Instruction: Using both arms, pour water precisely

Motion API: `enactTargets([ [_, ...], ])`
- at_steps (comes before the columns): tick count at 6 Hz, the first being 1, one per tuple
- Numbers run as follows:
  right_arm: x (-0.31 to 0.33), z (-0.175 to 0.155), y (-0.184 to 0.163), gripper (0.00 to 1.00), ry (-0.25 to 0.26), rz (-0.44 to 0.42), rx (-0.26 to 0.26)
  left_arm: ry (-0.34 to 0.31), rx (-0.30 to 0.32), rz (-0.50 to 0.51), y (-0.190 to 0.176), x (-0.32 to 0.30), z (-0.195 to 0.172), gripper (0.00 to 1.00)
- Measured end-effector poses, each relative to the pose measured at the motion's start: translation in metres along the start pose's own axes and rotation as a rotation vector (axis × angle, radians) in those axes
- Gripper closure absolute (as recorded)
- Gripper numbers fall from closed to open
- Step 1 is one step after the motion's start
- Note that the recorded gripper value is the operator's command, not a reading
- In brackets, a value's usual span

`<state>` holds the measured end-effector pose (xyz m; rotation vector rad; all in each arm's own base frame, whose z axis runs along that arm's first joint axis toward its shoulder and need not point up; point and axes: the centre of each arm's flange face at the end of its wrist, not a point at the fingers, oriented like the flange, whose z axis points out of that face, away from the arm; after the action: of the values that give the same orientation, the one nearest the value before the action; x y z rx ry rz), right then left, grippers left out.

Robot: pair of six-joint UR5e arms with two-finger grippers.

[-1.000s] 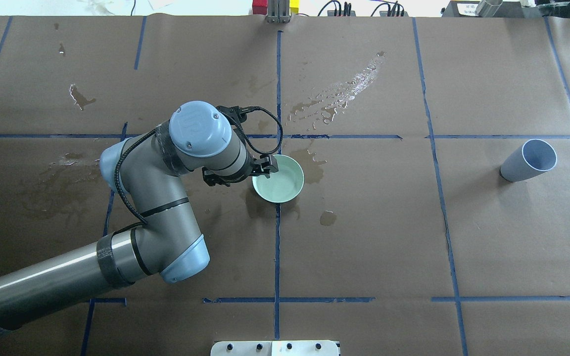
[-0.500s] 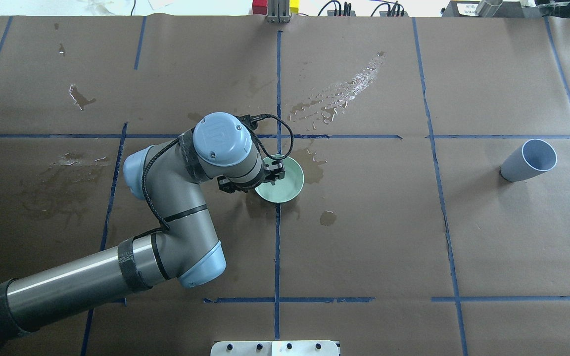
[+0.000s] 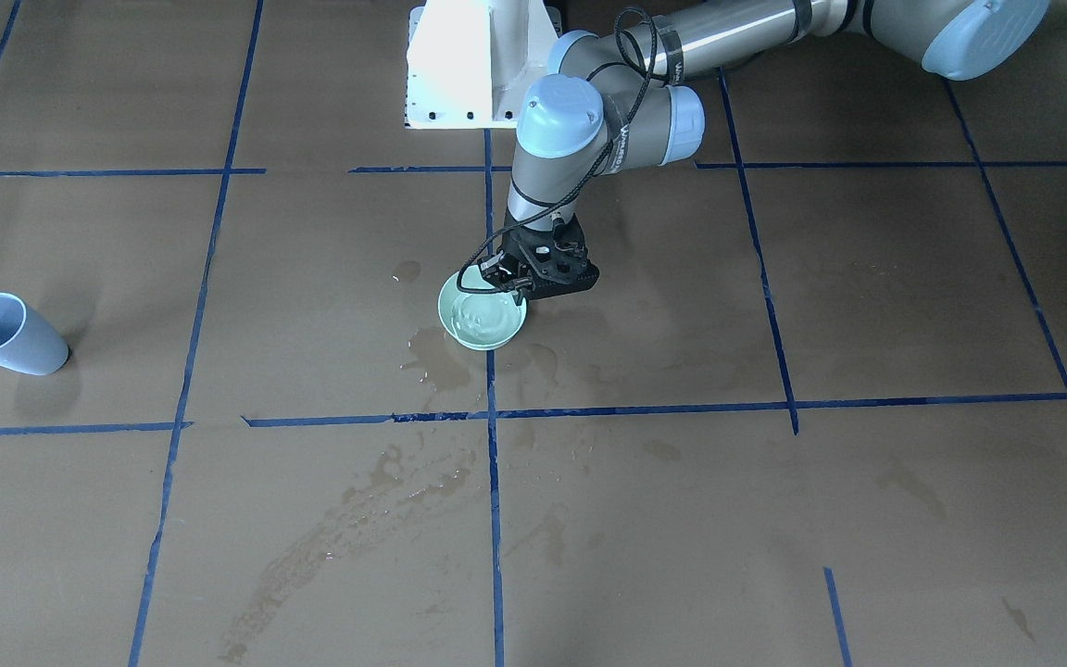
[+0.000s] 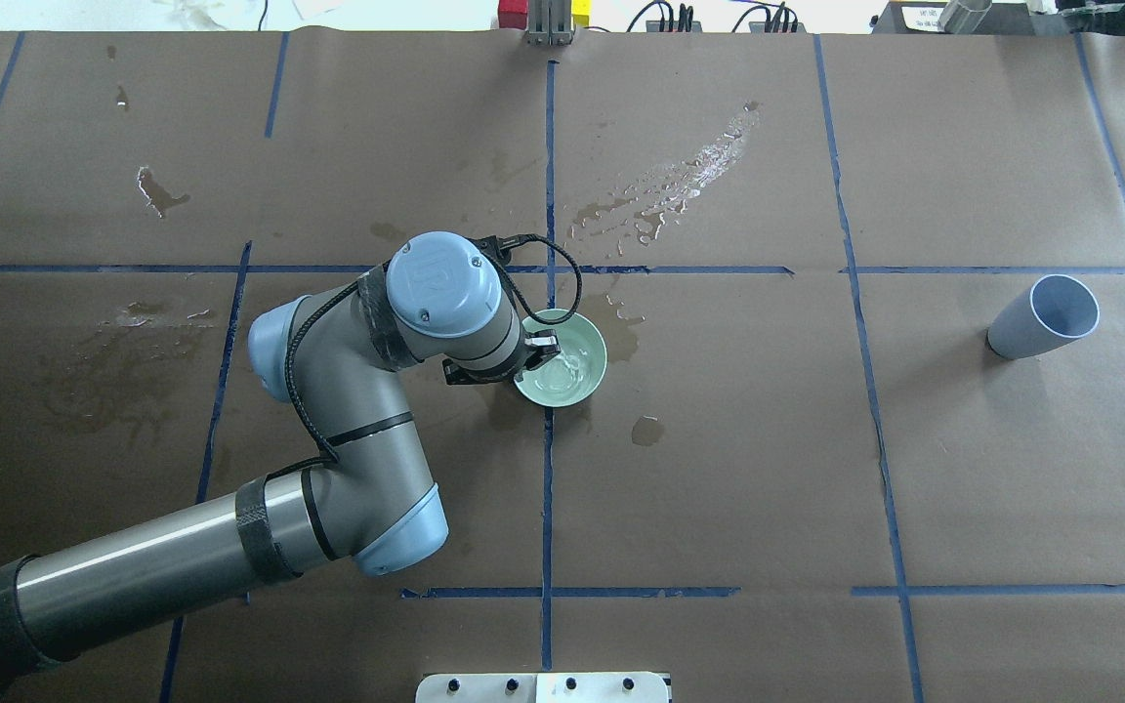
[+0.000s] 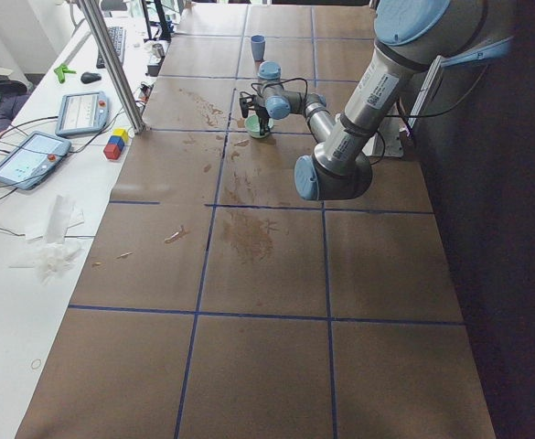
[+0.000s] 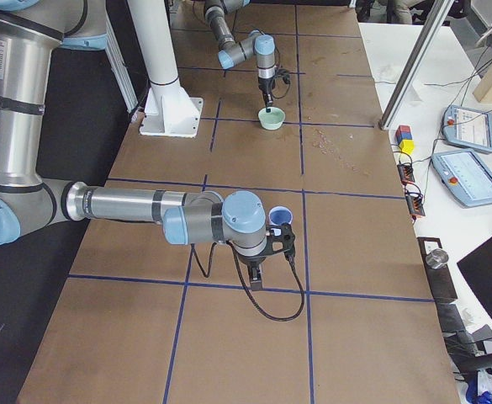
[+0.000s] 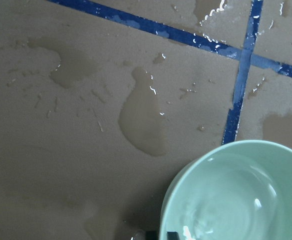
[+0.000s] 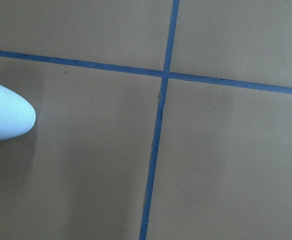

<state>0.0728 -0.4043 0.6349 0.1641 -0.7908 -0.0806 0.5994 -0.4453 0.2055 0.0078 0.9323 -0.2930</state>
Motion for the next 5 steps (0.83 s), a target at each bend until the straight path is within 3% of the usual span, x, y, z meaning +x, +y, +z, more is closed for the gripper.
enactTargets([
  [1,0.000,0.000,0.000,0.00,-0.001,0.000,0.001,0.019,0.001,-0.008,-0.015,-0.001,-0.015,1.00],
  [3,-0.001,0.001,-0.001,0.00,-0.008,-0.001,0.001,0.080,-0.061,-0.015,-0.061,-0.035,-0.070,1.00],
  [5,-0.002,0.000,-0.001,0.00,-0.013,-0.002,0.002,0.094,-0.083,0.073,-0.115,-0.110,-0.109,1.00],
])
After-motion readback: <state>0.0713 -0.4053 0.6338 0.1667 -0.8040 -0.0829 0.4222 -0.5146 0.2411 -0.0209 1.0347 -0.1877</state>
